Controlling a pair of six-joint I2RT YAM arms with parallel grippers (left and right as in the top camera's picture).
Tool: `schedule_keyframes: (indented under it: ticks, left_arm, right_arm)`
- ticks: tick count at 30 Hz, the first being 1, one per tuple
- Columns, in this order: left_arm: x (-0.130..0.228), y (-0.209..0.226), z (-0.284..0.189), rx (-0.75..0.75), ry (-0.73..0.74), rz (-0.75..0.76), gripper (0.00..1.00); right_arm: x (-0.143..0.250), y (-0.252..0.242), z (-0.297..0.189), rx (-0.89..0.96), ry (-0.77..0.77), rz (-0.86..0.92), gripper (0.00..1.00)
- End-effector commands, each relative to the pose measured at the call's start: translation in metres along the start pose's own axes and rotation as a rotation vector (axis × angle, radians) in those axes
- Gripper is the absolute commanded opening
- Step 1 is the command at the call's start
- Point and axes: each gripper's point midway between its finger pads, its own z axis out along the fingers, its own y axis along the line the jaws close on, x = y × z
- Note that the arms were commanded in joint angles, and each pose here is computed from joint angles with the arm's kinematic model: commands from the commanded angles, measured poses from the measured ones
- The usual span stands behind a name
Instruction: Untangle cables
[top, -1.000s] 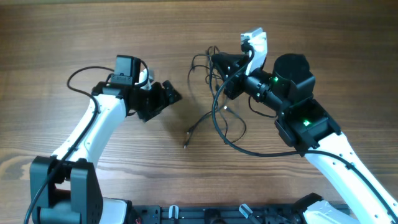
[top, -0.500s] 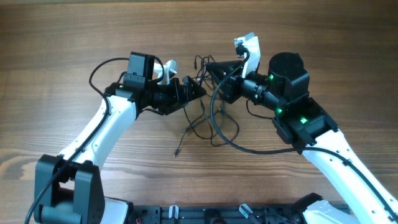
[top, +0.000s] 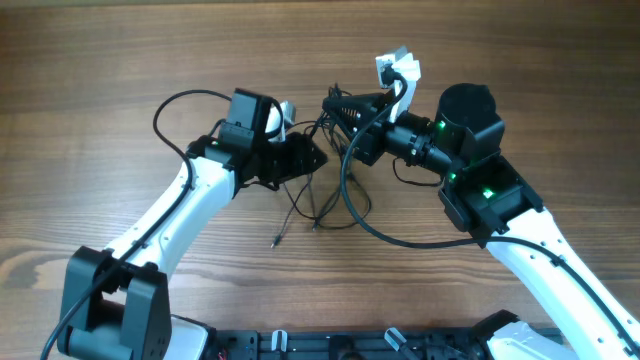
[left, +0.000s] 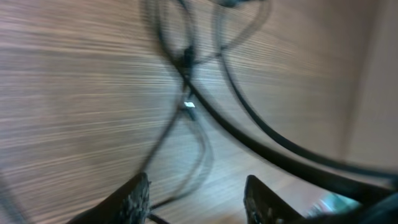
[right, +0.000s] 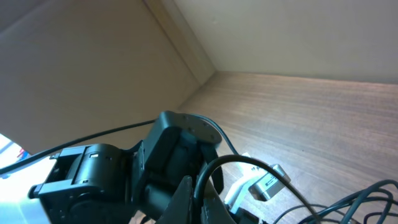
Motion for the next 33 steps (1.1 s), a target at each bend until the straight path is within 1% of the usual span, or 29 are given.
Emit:
schedule_keyframes:
  ticks: [1, 2, 4, 6, 9, 11, 15, 18, 21, 25, 27, 28, 30, 32, 33]
  left_arm:
    - [-0.016, 0.080, -0.016, -0.426, -0.146, -0.048, 0.53]
    - [-0.017, 0.102, -0.028, -0.543, -0.179, -0.081, 0.53]
    - [-0.017, 0.132, -0.049, -0.690, -0.212, -0.139, 0.53]
    - [-0.015, 0.152, -0.063, -0.750, -0.207, -0.190, 0.50]
    - [-0.017, 0.176, -0.081, -0.779, -0.211, -0.282, 0.45]
    - [-0.018, 0.188, -0.090, -0.785, -0.218, -0.335, 0.45]
    - [-0.018, 0.201, -0.099, -0.765, -0.217, -0.406, 0.45]
    - [-0.018, 0.204, -0.101, -0.752, -0.217, -0.429, 0.44]
    - [-0.018, 0.204, -0.101, -0.749, -0.216, -0.432, 0.43]
    - [-0.018, 0.203, -0.100, -0.744, -0.214, -0.432, 0.43]
    - [-0.016, 0.193, -0.091, -0.671, -0.182, -0.440, 0.43]
    - [-0.015, 0.183, -0.083, -0.599, -0.157, -0.446, 0.43]
    - [-0.016, 0.162, -0.071, -0.464, -0.122, -0.448, 0.44]
    - [-0.021, 0.135, -0.058, -0.311, -0.092, -0.421, 0.44]
    - [-0.024, 0.120, -0.053, -0.242, -0.084, -0.391, 0.43]
  right_arm:
    - [-0.006, -0.006, 0.000, 0.030, -0.022, 0.004, 0.04]
    - [-0.009, -0.016, -0.002, 0.071, -0.037, 0.014, 0.04]
    - [-0.015, -0.039, -0.009, 0.155, -0.065, 0.089, 0.04]
    - [-0.019, -0.065, -0.021, 0.239, -0.088, 0.175, 0.04]
    - [-0.020, -0.110, -0.047, 0.369, -0.113, 0.319, 0.04]
    - [-0.017, -0.138, -0.068, 0.462, -0.123, 0.388, 0.04]
    - [-0.009, -0.179, -0.108, 0.601, -0.132, 0.484, 0.04]
    - [0.002, -0.201, -0.134, 0.687, -0.129, 0.552, 0.04]
    - [0.014, -0.211, -0.148, 0.740, -0.108, 0.603, 0.04]
    - [0.032, -0.226, -0.170, 0.895, -0.092, 0.646, 0.04]
    - [0.036, -0.224, -0.167, 0.877, -0.074, 0.654, 0.04]
    - [0.035, -0.217, -0.160, 0.820, -0.052, 0.640, 0.04]
    - [0.027, -0.191, -0.137, 0.614, 0.026, 0.504, 0.04]
    - [0.025, -0.161, -0.118, 0.418, 0.087, 0.408, 0.04]
    - [0.027, -0.158, -0.117, 0.402, 0.099, 0.399, 0.04]
